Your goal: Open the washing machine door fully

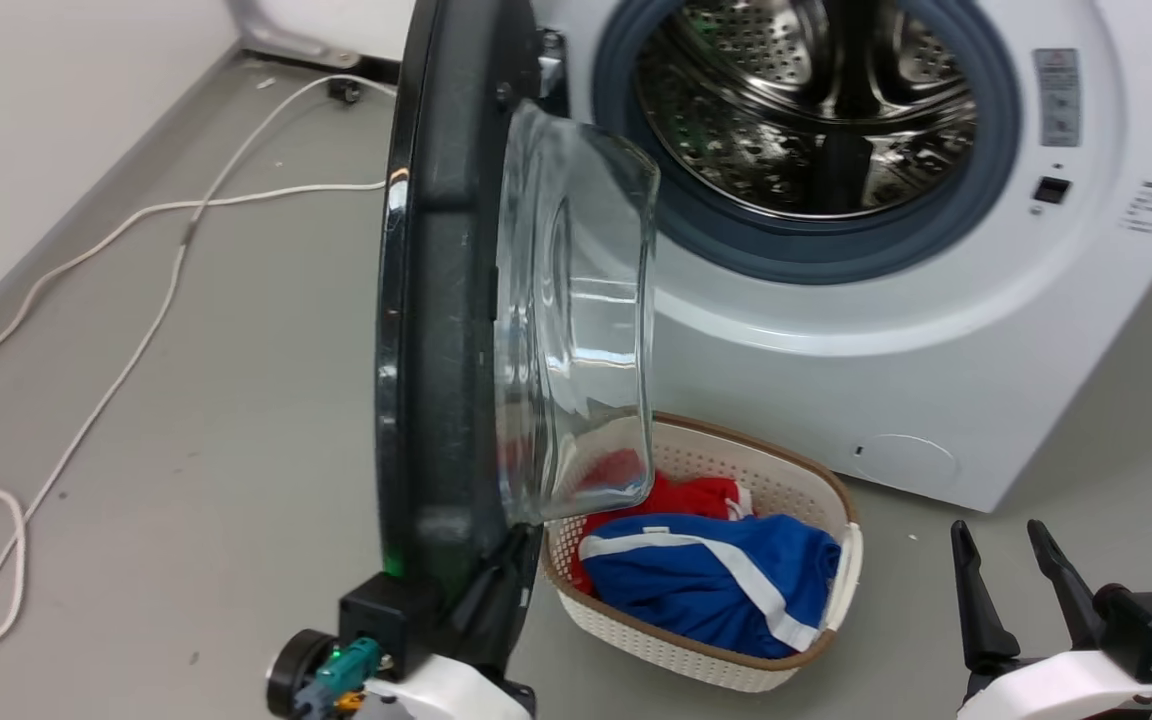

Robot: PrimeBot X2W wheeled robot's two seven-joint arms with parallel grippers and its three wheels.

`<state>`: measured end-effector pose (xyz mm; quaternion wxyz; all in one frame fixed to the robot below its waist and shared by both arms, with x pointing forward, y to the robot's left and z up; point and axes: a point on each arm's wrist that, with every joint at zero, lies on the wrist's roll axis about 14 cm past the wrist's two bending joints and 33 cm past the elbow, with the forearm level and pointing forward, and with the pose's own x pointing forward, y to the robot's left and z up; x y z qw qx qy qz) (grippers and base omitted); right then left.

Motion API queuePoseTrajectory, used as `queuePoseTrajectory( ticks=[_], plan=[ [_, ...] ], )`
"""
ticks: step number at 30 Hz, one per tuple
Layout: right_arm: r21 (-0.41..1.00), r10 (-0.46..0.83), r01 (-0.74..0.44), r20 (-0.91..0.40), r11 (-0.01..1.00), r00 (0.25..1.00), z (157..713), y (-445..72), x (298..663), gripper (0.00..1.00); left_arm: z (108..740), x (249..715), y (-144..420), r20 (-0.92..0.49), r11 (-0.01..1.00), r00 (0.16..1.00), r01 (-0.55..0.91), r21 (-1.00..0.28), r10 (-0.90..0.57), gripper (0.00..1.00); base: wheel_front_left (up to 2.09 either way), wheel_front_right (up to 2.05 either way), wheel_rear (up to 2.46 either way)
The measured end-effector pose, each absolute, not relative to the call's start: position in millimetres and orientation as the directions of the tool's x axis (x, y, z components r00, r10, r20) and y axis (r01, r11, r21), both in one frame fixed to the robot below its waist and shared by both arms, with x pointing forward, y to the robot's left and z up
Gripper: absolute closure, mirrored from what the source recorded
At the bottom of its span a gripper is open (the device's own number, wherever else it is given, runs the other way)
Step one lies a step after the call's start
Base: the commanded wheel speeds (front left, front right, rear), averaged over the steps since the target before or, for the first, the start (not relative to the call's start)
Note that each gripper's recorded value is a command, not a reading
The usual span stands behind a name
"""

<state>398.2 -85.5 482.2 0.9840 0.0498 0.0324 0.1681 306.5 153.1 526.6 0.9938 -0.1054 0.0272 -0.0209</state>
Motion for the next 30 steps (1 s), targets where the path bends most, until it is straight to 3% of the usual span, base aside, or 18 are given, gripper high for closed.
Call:
queuePoseTrajectory(
  ticks=[15, 30],
  plan=[
    [0.132, 0.433, -0.422, -0.073, 0.897, 0.898, 473.1, -44.4, 415.5, 0.00, 513.9, 288.6, 289.1, -0.062, 0.924, 0.941, -0.338, -0.176, 0.333, 1.00, 0.00, 0.00, 0.00],
    [0.154, 0.407, -0.390, -0.093, 0.908, 0.909, 459.6, -52.0, 430.2, 0.00, 504.7, 300.8, 396.6, -0.076, 0.848, 0.854, -0.519, -0.107, 0.514, 1.00, 0.00, 0.00, 0.00]
  ],
)
